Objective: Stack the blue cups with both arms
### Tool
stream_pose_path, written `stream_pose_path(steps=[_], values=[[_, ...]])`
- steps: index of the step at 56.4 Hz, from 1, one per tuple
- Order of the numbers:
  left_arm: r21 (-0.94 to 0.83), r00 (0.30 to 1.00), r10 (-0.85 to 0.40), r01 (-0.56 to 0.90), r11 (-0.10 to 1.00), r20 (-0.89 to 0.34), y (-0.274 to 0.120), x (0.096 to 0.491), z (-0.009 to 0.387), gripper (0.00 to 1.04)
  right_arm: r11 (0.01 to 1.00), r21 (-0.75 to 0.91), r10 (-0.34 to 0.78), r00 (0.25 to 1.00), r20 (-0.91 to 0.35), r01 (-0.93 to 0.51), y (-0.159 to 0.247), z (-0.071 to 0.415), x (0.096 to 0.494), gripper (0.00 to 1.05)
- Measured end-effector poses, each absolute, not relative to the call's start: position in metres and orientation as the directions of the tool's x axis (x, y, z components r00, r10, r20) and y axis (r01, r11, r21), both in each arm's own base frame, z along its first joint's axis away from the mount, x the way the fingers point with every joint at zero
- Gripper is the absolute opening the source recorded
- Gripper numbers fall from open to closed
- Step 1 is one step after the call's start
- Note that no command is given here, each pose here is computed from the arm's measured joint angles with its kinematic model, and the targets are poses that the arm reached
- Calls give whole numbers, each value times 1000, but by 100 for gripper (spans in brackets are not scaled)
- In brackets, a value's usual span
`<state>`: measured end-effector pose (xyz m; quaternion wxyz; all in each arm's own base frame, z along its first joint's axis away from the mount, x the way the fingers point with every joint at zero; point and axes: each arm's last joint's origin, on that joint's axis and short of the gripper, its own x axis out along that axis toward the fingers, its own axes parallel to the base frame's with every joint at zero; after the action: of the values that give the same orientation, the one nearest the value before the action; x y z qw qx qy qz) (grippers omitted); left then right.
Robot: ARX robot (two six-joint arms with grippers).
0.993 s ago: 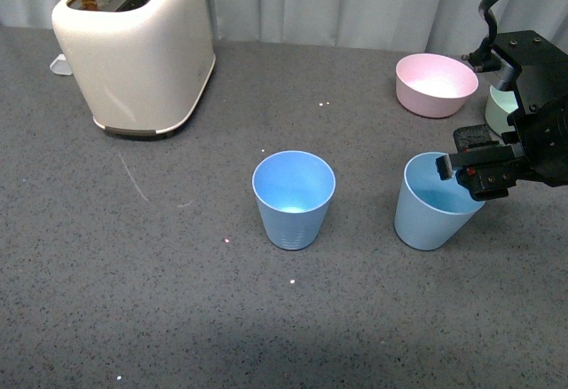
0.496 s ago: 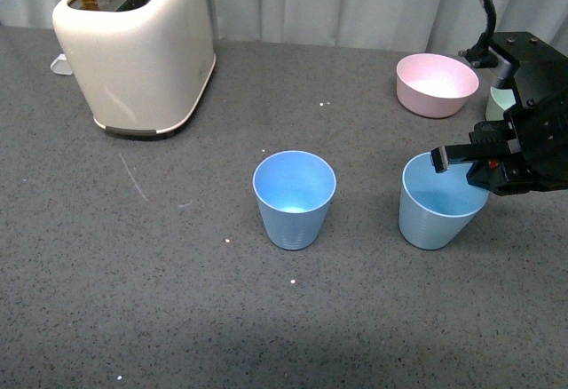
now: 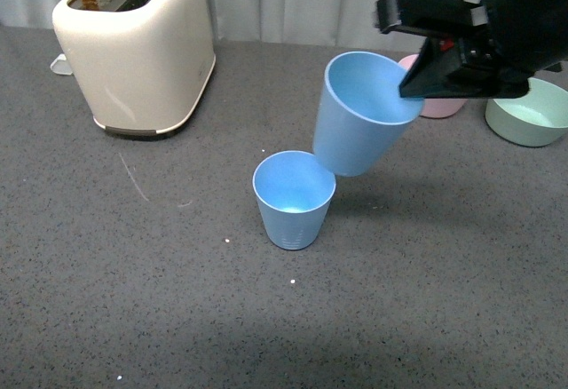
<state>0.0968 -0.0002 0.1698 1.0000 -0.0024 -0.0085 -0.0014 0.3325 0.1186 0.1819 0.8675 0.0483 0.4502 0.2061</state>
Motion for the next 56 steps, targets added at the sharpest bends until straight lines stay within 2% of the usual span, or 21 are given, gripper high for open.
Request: stream_pose_path(steps=[9,26,29,31,40,51,56], values=[[-5,1000,-3,3,1000,17,0,97,170,98,891,273,431,487,-760,-362,145,183,327,1],[-5,1000,-3,3,1000,17,0,97,170,98,891,256,423,481,-767,-376,155,175,327,1],[-5,1000,-3,3,1000,17,0,97,170,98,890,255,424,481,-768,-378,155,175,327,8],[-5,1000,-3,3,1000,17,0,97,170,98,889,256,426,479,-768,-379,155,175,327,17],[-5,1000,-3,3,1000,17,0,97,170,98,890,254,426,493,-759,-378,155,176,328,40],[-5,1000,-3,3,1000,17,0,97,170,98,917,182,372,602,-706,-354,148,183,329,70],[-5,1000,-3,3,1000,17,0,97,170,98,920,167,365,621,-693,-355,146,187,327,83]])
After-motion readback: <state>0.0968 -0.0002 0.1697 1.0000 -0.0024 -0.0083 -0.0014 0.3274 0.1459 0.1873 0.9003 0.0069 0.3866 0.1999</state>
